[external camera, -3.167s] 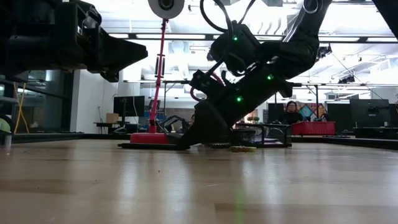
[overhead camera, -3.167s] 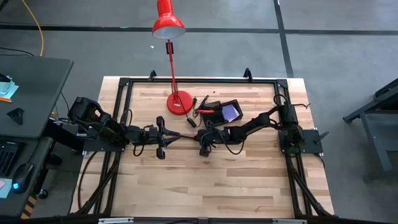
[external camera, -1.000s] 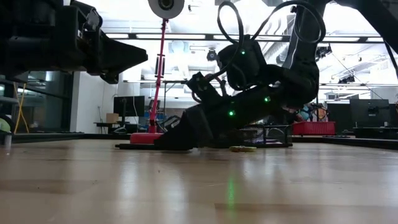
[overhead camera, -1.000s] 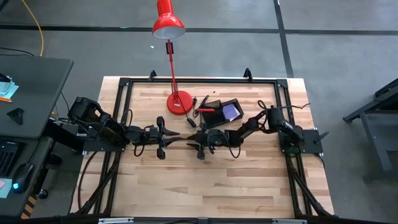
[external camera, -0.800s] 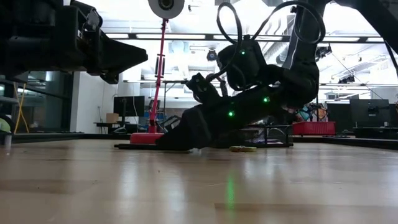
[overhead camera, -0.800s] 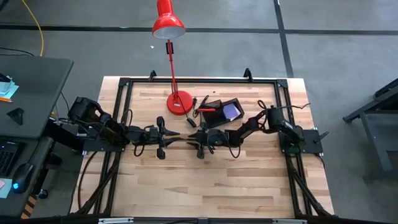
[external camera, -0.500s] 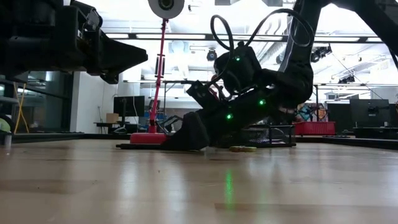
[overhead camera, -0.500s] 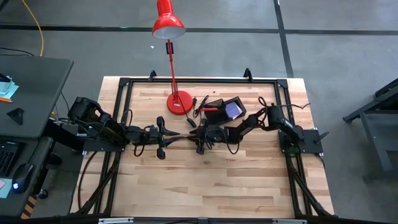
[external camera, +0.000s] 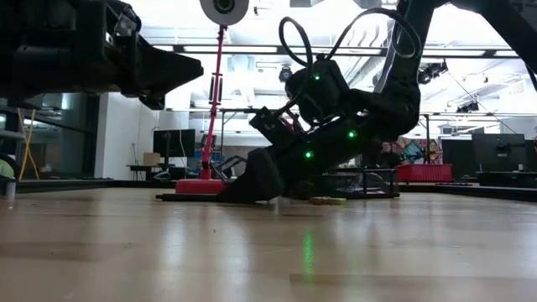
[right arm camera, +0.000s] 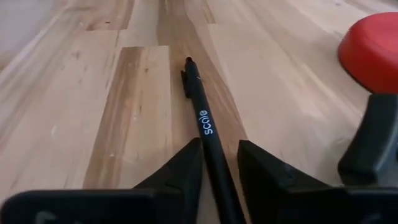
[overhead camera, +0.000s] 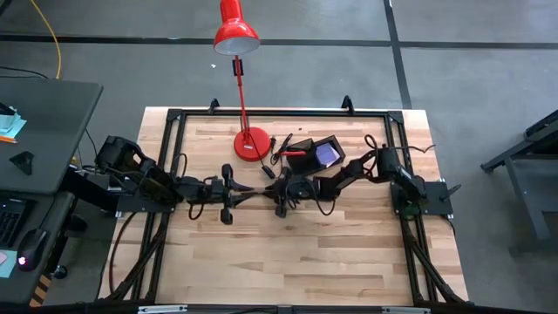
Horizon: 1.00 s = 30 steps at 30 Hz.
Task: Pick and place office supplies into organizer
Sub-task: Put the black pen into the black desk organizer
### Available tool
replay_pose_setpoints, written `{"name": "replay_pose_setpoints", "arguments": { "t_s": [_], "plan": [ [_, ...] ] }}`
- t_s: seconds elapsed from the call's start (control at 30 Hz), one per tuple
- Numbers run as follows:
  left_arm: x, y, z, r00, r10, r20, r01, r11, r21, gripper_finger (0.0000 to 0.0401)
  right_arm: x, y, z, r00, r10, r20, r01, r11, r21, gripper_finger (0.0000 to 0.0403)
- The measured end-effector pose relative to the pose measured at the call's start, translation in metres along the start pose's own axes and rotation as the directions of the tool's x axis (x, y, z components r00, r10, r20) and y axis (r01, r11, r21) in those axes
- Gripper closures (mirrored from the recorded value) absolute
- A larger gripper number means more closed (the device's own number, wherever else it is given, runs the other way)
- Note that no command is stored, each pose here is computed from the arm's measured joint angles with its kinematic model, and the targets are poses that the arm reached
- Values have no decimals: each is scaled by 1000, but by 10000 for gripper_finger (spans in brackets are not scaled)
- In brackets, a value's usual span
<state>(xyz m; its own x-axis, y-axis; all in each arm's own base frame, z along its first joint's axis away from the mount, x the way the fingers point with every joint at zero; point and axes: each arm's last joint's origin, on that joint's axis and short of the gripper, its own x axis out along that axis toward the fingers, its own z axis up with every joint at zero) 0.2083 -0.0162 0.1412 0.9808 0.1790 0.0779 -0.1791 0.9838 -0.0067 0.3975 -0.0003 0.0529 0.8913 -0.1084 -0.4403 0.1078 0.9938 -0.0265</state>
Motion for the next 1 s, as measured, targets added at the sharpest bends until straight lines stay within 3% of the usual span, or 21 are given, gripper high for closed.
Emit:
{"name": "replay_pose_setpoints", "arguments": {
  "t_s": [0.27,0.43,0.7,1.0],
  "plan": [
    [1,-1,0,1000,-15,-7,15,1000,1,327,0,1,0,998,61,13,-61,998,1,390],
    [1,-1,0,1000,-15,-6,15,1000,1,327,0,1,3,995,76,66,-78,997,26,373],
    [1,-1,5,999,-17,43,19,999,-34,327,-1,4,8,983,149,110,-151,988,15,393],
    [-2,0,11,996,-18,82,22,999,-44,327,-12,5,36,957,205,206,-204,979,-25,379]
  ]
}}
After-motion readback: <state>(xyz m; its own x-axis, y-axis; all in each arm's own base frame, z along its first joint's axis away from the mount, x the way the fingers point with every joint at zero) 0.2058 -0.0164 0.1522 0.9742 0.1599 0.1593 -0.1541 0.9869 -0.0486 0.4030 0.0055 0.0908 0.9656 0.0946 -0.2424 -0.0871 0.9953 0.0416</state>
